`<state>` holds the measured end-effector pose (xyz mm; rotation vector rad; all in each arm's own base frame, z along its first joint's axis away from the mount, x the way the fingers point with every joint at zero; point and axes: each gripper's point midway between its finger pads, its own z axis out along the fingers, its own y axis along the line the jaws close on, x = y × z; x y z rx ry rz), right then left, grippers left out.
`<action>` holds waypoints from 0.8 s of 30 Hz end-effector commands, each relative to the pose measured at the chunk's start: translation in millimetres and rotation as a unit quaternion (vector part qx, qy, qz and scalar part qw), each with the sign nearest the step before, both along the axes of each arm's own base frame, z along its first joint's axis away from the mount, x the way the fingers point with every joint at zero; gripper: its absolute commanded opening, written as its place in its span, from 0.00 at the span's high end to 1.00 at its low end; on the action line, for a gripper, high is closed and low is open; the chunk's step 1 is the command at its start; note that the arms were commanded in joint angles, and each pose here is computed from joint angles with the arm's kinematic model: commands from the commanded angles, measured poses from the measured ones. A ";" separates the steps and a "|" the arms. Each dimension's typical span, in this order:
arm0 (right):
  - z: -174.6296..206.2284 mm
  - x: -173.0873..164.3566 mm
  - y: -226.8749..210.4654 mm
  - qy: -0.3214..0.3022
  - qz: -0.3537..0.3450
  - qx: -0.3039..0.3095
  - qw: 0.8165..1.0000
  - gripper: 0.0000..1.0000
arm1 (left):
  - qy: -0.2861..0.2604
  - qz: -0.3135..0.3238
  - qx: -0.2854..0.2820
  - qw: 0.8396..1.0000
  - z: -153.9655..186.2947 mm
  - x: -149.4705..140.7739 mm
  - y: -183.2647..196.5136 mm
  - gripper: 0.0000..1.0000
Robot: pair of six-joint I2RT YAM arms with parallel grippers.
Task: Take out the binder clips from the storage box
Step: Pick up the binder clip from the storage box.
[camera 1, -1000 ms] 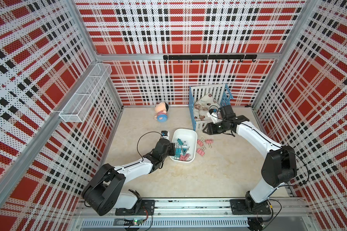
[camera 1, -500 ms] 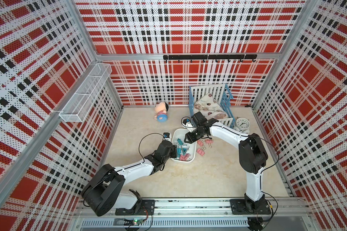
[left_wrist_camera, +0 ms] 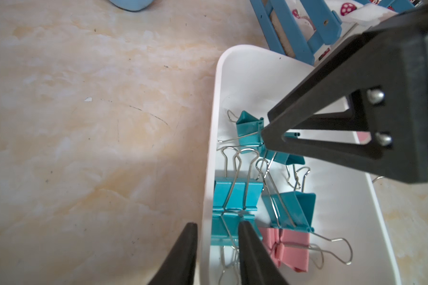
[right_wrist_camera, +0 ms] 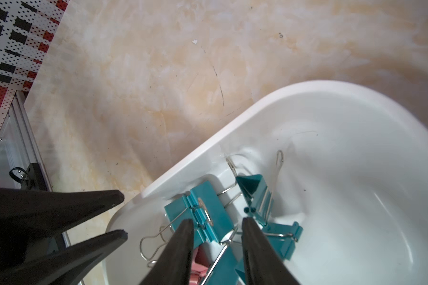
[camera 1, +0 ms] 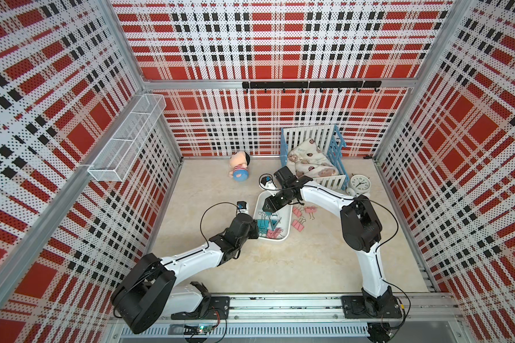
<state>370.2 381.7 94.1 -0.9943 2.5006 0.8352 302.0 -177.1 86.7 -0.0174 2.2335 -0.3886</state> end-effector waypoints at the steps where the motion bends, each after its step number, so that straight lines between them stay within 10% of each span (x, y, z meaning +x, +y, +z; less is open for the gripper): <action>1: -2.2 -5.4 8.4 0.003 0.023 0.006 1.000 0.61 | 0.005 0.000 0.004 1.000 -3.8 -3.8 0.7 0.65; 24: -18.9 -14.5 16.4 0.030 0.059 -0.004 0.998 0.79 | 0.015 0.000 0.011 1.000 -13.6 -6.9 0.0 0.70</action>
